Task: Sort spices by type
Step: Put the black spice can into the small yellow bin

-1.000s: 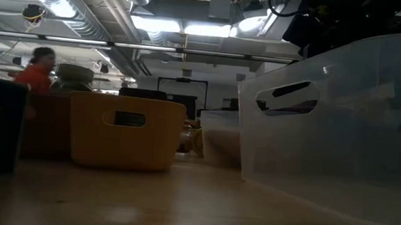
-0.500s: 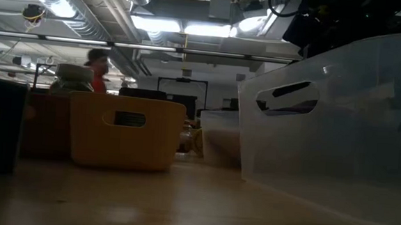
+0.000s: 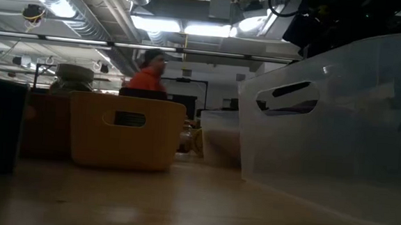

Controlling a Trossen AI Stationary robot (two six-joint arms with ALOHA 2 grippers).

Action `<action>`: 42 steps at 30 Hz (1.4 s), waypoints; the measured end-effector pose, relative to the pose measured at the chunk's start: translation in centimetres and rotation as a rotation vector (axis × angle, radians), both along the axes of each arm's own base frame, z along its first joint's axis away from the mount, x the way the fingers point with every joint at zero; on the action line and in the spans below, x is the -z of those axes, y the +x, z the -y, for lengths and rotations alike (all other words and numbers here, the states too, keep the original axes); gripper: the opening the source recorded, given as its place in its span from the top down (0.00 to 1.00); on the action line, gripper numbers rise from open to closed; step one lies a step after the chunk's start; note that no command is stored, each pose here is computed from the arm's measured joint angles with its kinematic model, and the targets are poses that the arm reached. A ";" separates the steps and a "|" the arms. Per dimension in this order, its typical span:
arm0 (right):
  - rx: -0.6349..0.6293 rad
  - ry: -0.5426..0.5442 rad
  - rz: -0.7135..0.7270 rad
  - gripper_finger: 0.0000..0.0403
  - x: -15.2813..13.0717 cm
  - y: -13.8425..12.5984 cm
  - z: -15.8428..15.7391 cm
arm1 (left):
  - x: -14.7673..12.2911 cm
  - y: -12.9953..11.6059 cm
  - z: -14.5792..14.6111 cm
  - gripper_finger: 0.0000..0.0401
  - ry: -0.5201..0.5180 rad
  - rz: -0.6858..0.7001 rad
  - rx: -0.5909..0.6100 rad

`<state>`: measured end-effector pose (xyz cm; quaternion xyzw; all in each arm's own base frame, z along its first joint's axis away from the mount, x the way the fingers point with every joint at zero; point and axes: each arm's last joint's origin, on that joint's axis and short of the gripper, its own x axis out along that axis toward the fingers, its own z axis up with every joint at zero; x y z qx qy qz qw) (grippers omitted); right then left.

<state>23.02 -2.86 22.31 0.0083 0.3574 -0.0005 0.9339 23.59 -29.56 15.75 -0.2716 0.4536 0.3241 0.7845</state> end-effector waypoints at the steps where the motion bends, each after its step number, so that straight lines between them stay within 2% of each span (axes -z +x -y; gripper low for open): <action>1: 0.000 0.000 0.001 0.25 0.0 0.0 0.0 | 0.2 0.0 0.1 0.48 0.000 0.000 -0.001; 5: 0.000 0.000 0.000 0.25 0.0 0.0 0.0 | 0.9 0.1 0.2 0.53 0.003 -0.007 -0.023; 11: 0.000 0.000 0.000 0.25 0.0 0.0 0.0 | 1.0 0.1 0.1 0.72 0.005 -0.005 -0.027; 19: 0.000 0.000 0.000 0.25 0.0 0.0 0.0 | 0.9 0.1 0.2 0.72 0.003 -0.005 -0.030; 22: 0.000 0.000 0.000 0.25 0.0 0.0 0.0 | 0.5 0.2 0.4 0.72 -0.016 -0.043 -0.006; 27: 0.000 -0.001 0.001 0.25 0.0 0.0 0.0 | -1.7 0.9 0.9 0.72 -0.074 -0.150 0.048; 33: -0.001 -0.001 0.001 0.25 0.0 0.0 0.0 | -6.5 2.9 0.4 0.72 -0.092 -0.237 0.158; 38: -0.005 -0.006 0.002 0.25 0.0 0.0 0.0 | -11.1 4.7 -1.9 0.72 -0.090 -0.333 0.243; 42: -0.005 -0.006 0.002 0.25 0.0 0.0 0.0 | -13.8 6.7 -5.2 0.72 -0.147 -0.423 0.285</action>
